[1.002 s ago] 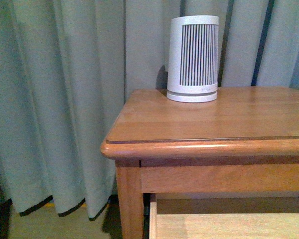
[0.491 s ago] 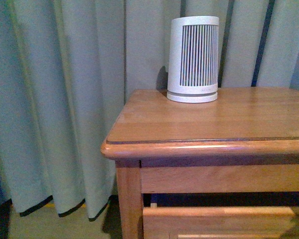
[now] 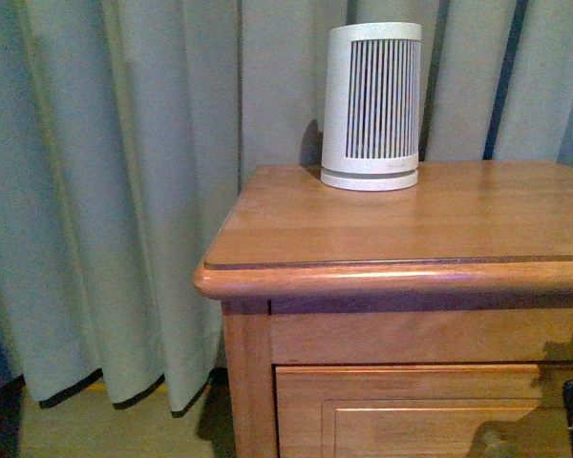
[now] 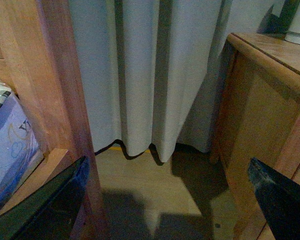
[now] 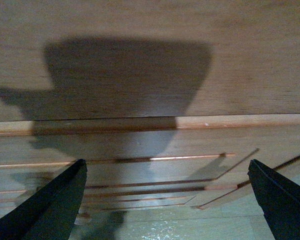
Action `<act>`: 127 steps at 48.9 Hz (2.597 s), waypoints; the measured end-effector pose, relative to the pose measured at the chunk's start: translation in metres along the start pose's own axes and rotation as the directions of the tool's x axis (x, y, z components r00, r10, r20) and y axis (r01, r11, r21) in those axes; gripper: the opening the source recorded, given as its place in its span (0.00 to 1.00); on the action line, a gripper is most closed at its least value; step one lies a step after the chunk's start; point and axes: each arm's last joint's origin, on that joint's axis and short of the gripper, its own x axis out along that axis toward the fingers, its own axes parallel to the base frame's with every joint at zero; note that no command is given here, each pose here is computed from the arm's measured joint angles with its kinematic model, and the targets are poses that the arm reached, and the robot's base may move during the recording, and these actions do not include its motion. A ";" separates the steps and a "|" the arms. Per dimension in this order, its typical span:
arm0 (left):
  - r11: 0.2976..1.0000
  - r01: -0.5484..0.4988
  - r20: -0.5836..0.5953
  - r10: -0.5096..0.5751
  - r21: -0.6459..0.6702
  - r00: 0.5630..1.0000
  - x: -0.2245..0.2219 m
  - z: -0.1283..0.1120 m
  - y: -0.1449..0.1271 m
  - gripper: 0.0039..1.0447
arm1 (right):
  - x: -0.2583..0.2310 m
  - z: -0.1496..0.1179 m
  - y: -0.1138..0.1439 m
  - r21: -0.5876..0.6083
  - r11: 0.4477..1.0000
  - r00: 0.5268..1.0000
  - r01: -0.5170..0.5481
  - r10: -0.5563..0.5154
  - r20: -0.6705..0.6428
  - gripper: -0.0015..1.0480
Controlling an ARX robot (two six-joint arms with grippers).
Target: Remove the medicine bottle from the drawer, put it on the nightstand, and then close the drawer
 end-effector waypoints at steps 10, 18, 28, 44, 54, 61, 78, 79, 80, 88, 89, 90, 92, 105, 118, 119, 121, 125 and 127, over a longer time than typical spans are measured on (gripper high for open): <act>1.000 0.000 0.000 0.000 0.000 1.000 0.000 0.000 0.000 0.94 | -0.060 0.002 -0.009 0.063 0.998 0.999 0.029 -0.027 -0.024 0.93; 1.000 0.000 0.000 0.000 0.000 1.000 0.000 0.000 0.000 0.94 | -0.105 0.004 -0.020 0.077 0.995 0.998 0.069 -0.070 0.010 0.93; 1.000 0.000 0.000 0.000 0.000 1.000 0.000 0.000 0.000 0.94 | -0.178 0.014 -0.035 0.079 0.992 0.956 0.094 -0.112 0.273 0.93; 1.000 0.000 0.000 0.000 0.000 1.000 0.000 0.000 0.000 0.94 | -0.184 -0.005 -0.042 0.062 0.993 0.924 0.100 -0.115 0.365 0.93; 1.000 0.000 0.000 0.000 0.000 1.000 0.000 0.000 0.000 0.94 | -0.184 -0.006 -0.042 -0.026 0.987 0.890 -0.158 0.153 0.430 0.68; 1.000 0.000 0.000 0.000 0.000 1.000 0.000 0.000 0.000 0.94 | -0.181 -0.011 -0.042 -0.031 0.985 0.889 -0.171 0.168 0.425 0.49; 1.000 0.000 0.000 0.000 0.000 1.000 0.000 0.000 0.000 0.94 | -0.175 -0.025 -0.041 -0.030 0.985 0.887 -0.170 0.166 0.431 0.03; 1.000 0.000 0.000 0.000 0.000 1.000 0.000 0.000 0.000 0.94 | -0.175 -0.025 -0.041 -0.029 0.985 0.886 -0.170 0.166 0.432 0.03; 1.000 0.000 0.000 0.000 0.000 1.000 0.000 0.000 0.000 0.94 | -0.175 -0.025 -0.041 -0.030 0.985 0.886 -0.170 0.166 0.432 0.03; 1.000 0.000 0.000 0.000 0.000 1.000 0.000 0.000 0.000 0.94 | -0.175 -0.025 -0.041 -0.030 0.985 0.885 -0.170 0.166 0.435 0.03; 1.000 0.000 0.000 0.000 0.000 1.000 0.000 0.000 0.000 0.94 | -0.175 -0.025 -0.041 -0.030 0.985 0.885 -0.170 0.166 0.435 0.03; 1.000 0.000 0.000 0.000 0.000 1.000 0.000 0.000 0.000 0.94 | -0.175 -0.025 -0.041 -0.029 0.985 0.885 -0.170 0.165 0.435 0.03; 1.000 0.000 0.000 0.000 0.000 1.000 0.000 0.000 0.000 0.94 | -0.175 -0.025 -0.041 -0.029 0.985 0.885 -0.170 0.165 0.435 0.03; 1.000 0.000 0.000 0.000 0.000 1.000 0.000 0.000 0.000 0.94 | -0.175 -0.025 -0.041 -0.029 0.985 0.885 -0.170 0.165 0.436 0.27; 1.000 0.000 0.000 0.000 0.000 1.000 0.000 0.000 0.000 0.94 | -0.175 -0.025 -0.041 -0.029 0.985 0.885 -0.170 0.165 0.436 0.72; 1.000 0.000 0.000 0.000 0.000 1.000 0.000 0.000 0.000 0.94 | -0.175 -0.025 -0.041 -0.029 0.985 0.885 -0.169 0.165 0.436 0.75; 1.000 0.000 0.000 0.000 0.000 1.000 0.000 0.000 0.000 0.94 | -0.175 -0.025 -0.041 -0.029 0.985 0.885 -0.169 0.165 0.436 0.82; 1.000 0.000 0.000 0.000 0.000 1.000 0.000 0.000 0.000 0.94 | -0.175 -0.025 -0.041 -0.029 0.985 0.885 -0.170 0.165 0.436 0.93; 1.000 0.000 0.000 0.000 0.000 1.000 0.000 0.000 0.000 0.94 | -0.175 -0.025 -0.041 -0.028 0.985 0.885 -0.170 0.165 0.436 0.95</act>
